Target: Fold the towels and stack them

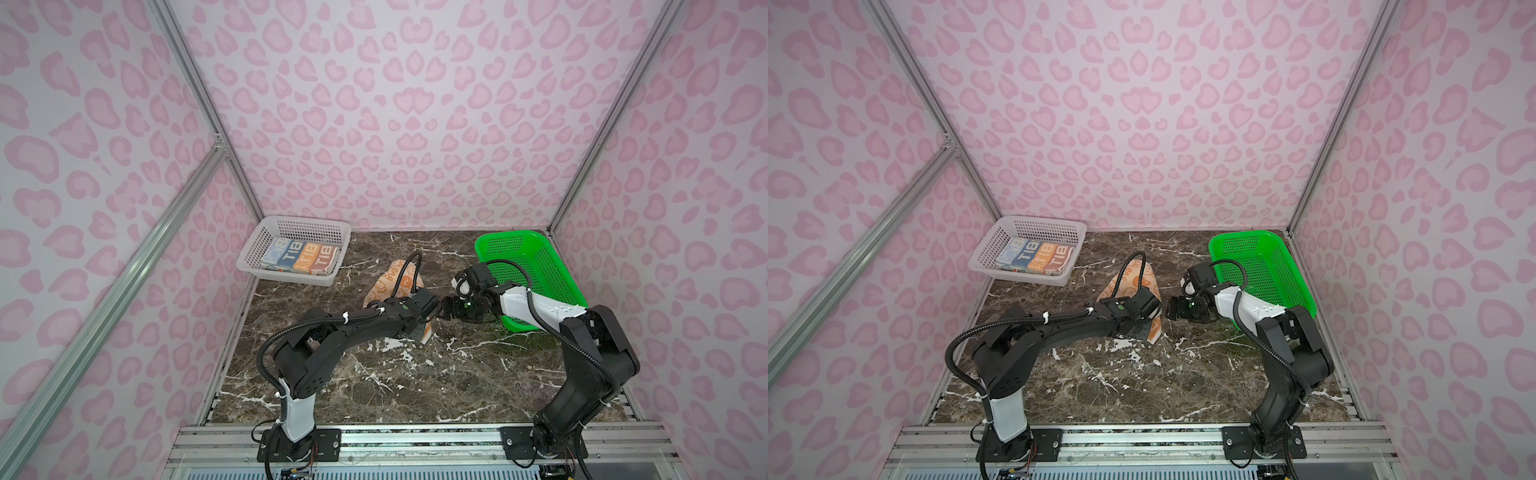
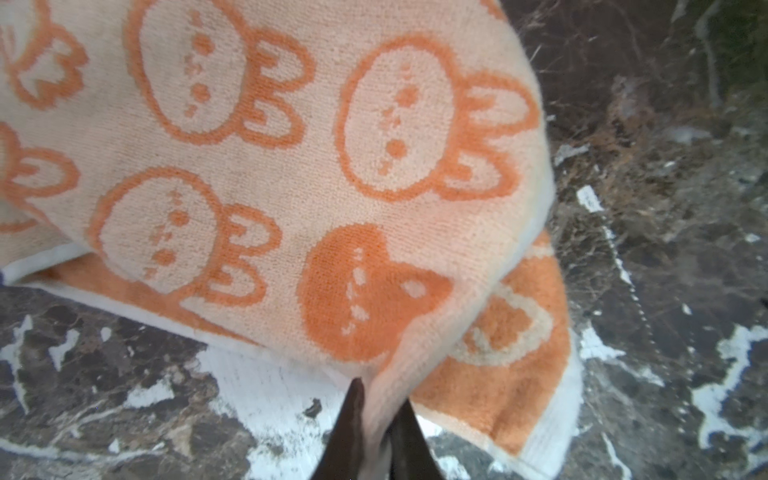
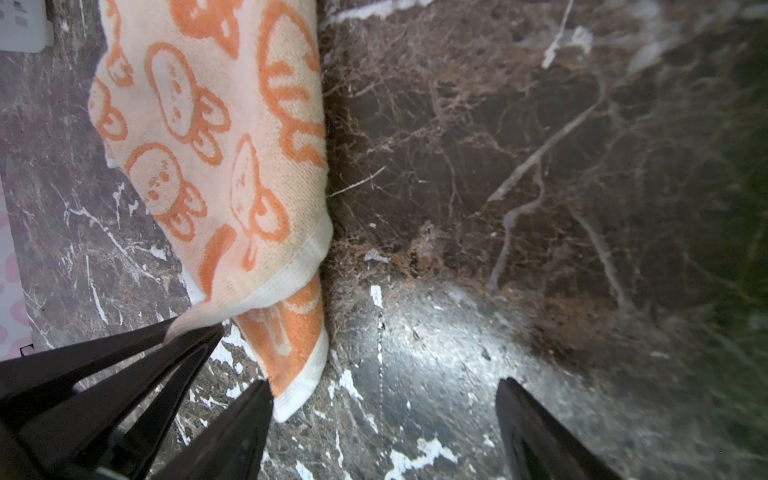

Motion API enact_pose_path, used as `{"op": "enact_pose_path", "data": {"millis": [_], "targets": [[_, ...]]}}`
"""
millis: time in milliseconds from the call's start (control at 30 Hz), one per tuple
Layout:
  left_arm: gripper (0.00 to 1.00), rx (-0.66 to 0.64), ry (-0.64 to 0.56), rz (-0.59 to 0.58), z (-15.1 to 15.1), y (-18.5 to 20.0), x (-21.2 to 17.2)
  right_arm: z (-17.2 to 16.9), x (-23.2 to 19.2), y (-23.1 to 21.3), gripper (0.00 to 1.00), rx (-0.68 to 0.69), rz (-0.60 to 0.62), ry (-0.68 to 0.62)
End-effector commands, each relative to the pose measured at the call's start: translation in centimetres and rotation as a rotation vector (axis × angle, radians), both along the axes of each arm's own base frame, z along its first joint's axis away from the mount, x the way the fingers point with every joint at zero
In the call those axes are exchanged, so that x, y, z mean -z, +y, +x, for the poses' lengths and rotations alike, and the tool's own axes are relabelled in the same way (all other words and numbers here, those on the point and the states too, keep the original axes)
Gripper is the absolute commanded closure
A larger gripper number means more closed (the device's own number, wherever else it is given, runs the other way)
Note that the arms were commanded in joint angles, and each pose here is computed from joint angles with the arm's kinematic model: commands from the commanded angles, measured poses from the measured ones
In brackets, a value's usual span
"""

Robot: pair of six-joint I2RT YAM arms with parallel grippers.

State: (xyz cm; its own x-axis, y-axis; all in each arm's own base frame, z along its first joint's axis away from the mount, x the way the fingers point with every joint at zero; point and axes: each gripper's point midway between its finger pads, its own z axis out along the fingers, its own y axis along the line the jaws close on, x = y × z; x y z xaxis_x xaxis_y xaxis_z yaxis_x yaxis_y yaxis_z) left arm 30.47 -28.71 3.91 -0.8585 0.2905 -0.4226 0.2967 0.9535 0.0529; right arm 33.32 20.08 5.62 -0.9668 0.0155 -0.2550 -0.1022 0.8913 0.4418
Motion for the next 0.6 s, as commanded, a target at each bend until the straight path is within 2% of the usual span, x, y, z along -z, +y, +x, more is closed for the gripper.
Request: {"op": "enact_pose_path", "data": {"millis": [0, 300, 433, 567], "targets": [[0.97, -0.015, -0.013, 0.018, 0.3, 0.9, -0.9, 0.0, 0.3, 0.3, 0.14, -0.007, 0.005, -0.002], [0.97, -0.104, -0.186, 0.001, 2.8, 6.4, -10.6, 1.1, -2.2, 3.5, 0.13, -0.052, 0.036, -0.054], [0.97, -0.147, -0.222, 0.03, 2.7, 9.0, -12.3, 1.9, -2.9, 6.1, 0.13, -0.081, 0.036, -0.08], [0.97, -0.221, -0.232, 0.003, 1.8, 12.1, -12.5, 2.0, -3.7, 8.7, 0.13, -0.127, 0.041, -0.101]]}}
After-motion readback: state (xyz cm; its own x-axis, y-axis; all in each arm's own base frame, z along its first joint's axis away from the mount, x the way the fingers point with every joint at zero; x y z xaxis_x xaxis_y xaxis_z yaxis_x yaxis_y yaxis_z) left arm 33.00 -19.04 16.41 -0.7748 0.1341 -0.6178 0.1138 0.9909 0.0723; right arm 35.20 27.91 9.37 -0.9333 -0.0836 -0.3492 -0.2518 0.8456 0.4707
